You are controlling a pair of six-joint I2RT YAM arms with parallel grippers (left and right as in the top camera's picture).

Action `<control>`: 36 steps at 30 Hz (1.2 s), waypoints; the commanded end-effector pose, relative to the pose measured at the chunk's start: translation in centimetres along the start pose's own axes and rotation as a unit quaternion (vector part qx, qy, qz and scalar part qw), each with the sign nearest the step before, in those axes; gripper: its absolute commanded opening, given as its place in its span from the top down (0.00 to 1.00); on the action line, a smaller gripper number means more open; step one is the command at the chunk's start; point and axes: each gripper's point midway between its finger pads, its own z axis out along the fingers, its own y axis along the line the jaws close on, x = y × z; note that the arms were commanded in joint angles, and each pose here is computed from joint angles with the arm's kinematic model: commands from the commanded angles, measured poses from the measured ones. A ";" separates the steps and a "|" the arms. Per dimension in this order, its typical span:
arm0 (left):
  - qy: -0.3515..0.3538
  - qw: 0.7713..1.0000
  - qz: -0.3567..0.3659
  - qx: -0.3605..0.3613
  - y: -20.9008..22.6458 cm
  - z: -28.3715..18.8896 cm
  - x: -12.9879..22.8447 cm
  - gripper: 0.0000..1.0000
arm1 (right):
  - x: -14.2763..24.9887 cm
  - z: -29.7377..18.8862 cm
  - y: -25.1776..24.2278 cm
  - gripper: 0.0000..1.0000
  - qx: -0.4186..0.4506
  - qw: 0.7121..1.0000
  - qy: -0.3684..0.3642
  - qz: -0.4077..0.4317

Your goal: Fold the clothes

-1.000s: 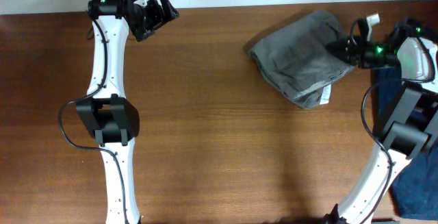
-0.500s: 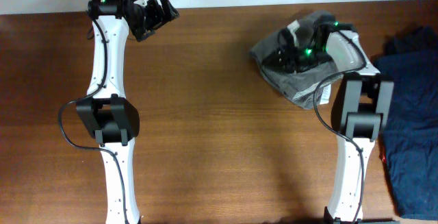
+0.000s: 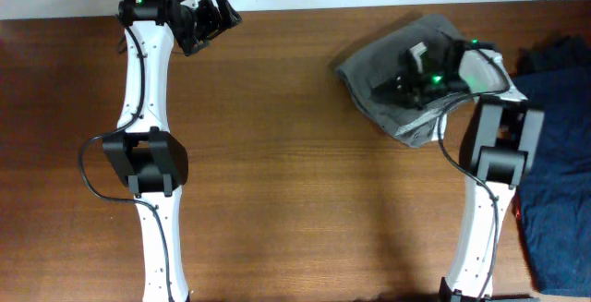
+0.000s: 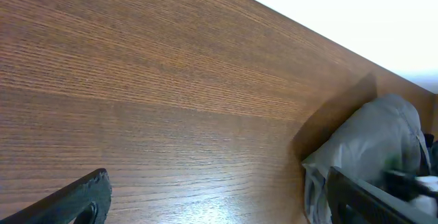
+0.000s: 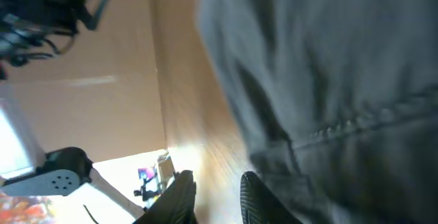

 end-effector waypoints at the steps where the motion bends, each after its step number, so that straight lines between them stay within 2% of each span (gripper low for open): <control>1: -0.016 1.000 0.017 0.003 -1.1 -1.9 -0.5 0.01 | -2.8 -5.4 8.3 0.68 -0.004 0.990 -0.067 -0.120; 3: -0.016 1.000 0.017 0.003 -1.1 -1.9 -0.5 0.01 | -4.1 -8.0 9.5 0.61 0.008 0.983 -0.098 -0.153; 5: -0.016 1.000 0.017 0.003 -1.1 -1.9 -0.5 0.01 | -4.8 -9.4 9.2 0.60 0.013 0.979 -0.116 -0.166; 9: -0.016 1.000 0.017 0.003 -1.1 -1.9 -0.5 0.01 | -5.9 -11.4 5.6 0.57 0.033 0.980 -0.142 -0.134; 17: -0.015 1.000 0.018 0.003 -1.1 -1.9 -0.5 0.01 | -5.8 -9.7 -2.6 0.54 0.087 0.982 -0.129 -0.102; 21: -0.009 1.000 0.014 0.000 -1.0 -1.9 -0.2 0.01 | -5.6 -9.4 -5.0 0.54 0.105 0.981 -0.130 -0.098; 27: -0.004 1.000 0.027 0.001 -1.0 -1.9 0.1 0.01 | -5.7 -10.9 -4.9 0.50 0.090 0.982 -0.150 -0.065; 30: 0.005 0.994 0.105 0.035 -2.7 -1.7 0.6 0.01 | -6.5 -13.1 -0.2 0.48 0.030 0.978 -0.175 -0.108; 32: 0.008 0.980 0.178 0.082 -4.7 -1.6 1.2 0.01 | -6.9 -14.4 2.3 0.37 0.030 0.973 -0.188 -0.133; 34: 0.003 0.961 0.250 0.123 -6.8 -1.6 1.7 0.01 | -7.2 -15.9 5.1 0.06 0.045 0.966 -0.199 -0.156; 35: -0.004 0.949 0.284 0.138 -8.0 -1.4 2.0 0.01 | -7.2 -16.8 6.8 0.01 0.063 0.962 -0.206 -0.166; 36: -0.010 0.942 0.303 0.143 -8.8 -1.2 2.0 0.01 | -7.1 -17.5 7.9 0.01 0.083 0.959 -0.209 -0.172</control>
